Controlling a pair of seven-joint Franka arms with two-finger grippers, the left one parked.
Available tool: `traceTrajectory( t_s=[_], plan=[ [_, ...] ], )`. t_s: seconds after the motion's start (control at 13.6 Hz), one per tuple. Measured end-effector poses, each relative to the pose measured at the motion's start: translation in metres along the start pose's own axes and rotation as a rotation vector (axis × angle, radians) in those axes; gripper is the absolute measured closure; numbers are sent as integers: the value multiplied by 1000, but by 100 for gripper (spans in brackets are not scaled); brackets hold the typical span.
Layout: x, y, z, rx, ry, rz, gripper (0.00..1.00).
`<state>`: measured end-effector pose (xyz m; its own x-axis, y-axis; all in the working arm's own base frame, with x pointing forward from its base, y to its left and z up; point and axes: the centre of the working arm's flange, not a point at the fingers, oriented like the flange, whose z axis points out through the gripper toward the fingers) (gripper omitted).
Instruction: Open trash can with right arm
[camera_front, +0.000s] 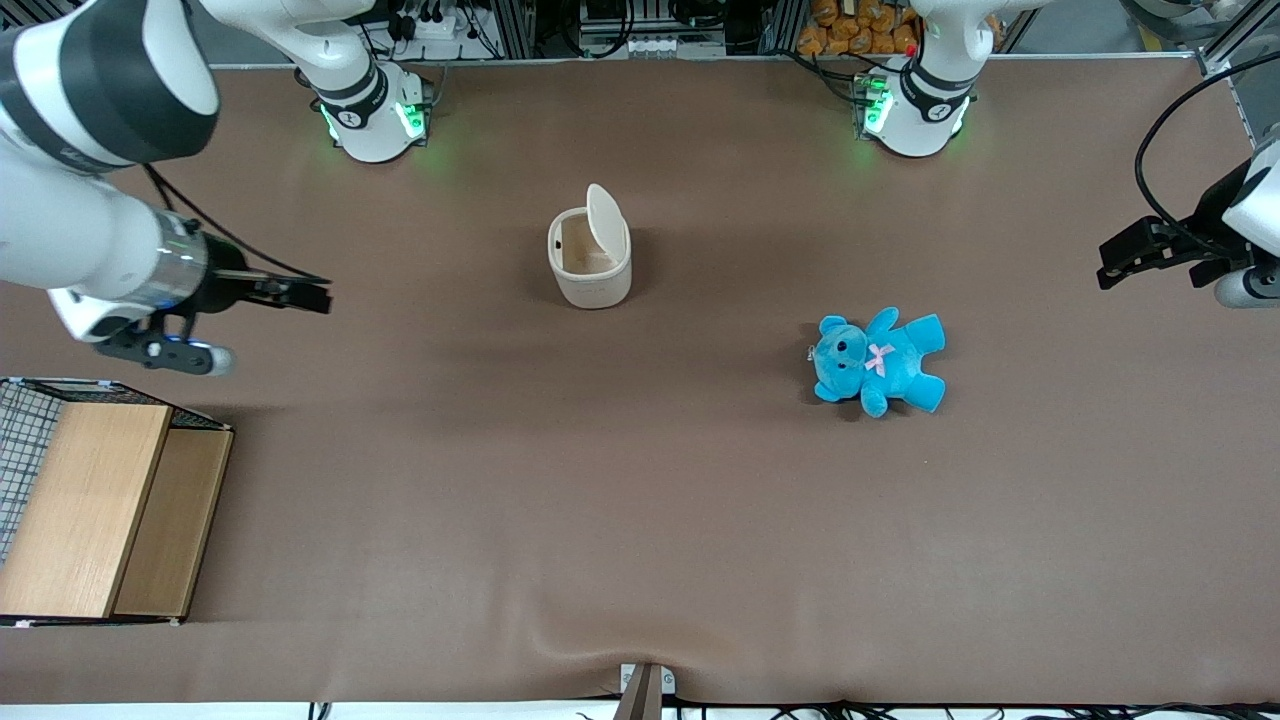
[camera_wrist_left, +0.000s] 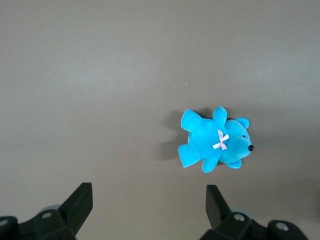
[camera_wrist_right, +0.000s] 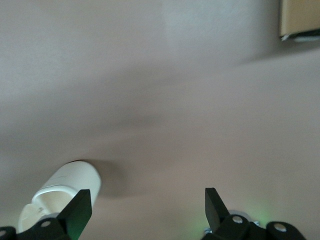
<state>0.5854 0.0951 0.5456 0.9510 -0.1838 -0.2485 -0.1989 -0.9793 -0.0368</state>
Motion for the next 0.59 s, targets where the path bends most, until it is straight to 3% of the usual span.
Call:
traceTrajectory(
  t_s=[0.29, 0.59],
  plan=[
    [11, 60, -15, 7, 1, -37, 0],
    [-8, 82, -51, -38, 76, -58, 0]
  ],
)
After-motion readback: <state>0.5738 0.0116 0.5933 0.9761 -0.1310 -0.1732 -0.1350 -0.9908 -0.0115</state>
